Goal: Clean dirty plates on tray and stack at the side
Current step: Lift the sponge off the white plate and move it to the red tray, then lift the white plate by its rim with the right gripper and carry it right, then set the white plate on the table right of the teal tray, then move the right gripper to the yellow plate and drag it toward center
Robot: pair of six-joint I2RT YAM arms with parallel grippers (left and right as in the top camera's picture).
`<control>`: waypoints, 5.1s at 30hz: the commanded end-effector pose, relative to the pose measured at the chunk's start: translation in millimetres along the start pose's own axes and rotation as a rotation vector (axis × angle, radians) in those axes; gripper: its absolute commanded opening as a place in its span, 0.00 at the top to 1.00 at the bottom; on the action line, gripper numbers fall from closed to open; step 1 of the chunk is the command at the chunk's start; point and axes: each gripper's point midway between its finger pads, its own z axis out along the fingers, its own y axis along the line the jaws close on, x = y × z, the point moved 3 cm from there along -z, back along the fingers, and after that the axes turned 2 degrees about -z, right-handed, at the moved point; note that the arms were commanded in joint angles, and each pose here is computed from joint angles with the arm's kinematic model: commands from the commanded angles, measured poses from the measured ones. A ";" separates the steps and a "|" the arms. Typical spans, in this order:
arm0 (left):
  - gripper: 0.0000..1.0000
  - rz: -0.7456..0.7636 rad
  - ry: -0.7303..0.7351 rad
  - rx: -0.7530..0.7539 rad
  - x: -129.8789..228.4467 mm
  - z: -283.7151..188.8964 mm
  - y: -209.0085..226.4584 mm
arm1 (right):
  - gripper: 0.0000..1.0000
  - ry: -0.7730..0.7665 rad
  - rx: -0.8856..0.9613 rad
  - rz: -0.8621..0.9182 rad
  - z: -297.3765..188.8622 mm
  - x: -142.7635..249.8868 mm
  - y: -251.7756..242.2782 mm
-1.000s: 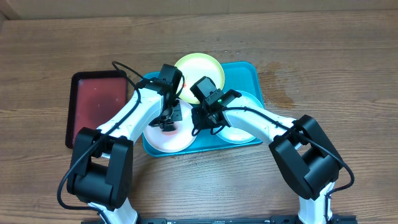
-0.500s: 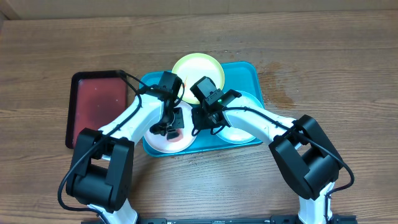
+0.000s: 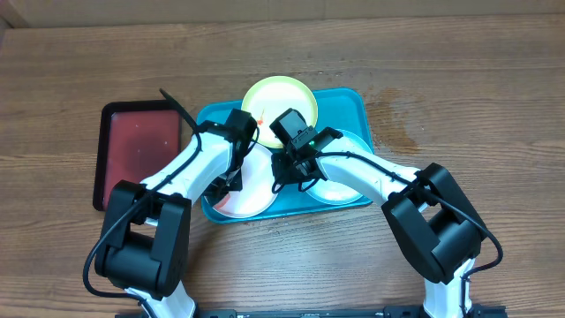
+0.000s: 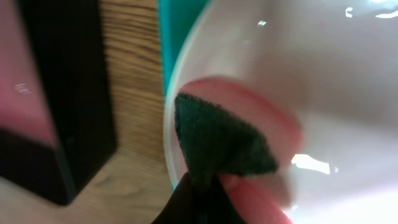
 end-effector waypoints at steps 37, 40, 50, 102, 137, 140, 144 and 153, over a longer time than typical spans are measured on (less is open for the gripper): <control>0.96 -0.682 0.178 0.285 -29.9 -9.0 163.1 | 0.96 -0.526 0.852 -0.520 -204.6 -53.8 61.4; 0.96 -0.701 0.185 0.298 -29.1 -7.3 167.0 | 0.96 -0.561 0.956 -0.591 -216.4 -53.1 68.5; 0.96 -0.709 0.187 0.299 -28.7 -6.5 168.9 | 0.96 -0.629 1.253 -0.764 -253.2 -54.9 92.3; 0.96 -0.711 0.176 0.305 -31.3 -6.5 168.4 | 0.75 -0.077 0.192 0.724 -138.6 -4.3 -362.6; 0.96 -0.723 0.120 0.331 -36.7 22.3 155.9 | 0.16 -0.304 0.053 -0.093 -58.9 -154.4 -112.7; 0.96 -0.723 0.119 0.331 -37.1 22.3 155.9 | 0.31 -0.292 0.049 -0.091 -42.0 -153.8 -111.8; 0.96 -0.724 0.116 0.331 -37.7 22.3 156.1 | 0.41 -0.277 0.050 -0.086 -28.2 -152.2 -114.8; 0.96 -0.727 0.101 0.335 -40.9 22.4 156.5 | 0.81 -0.254 0.033 -0.087 -17.5 -146.9 -103.6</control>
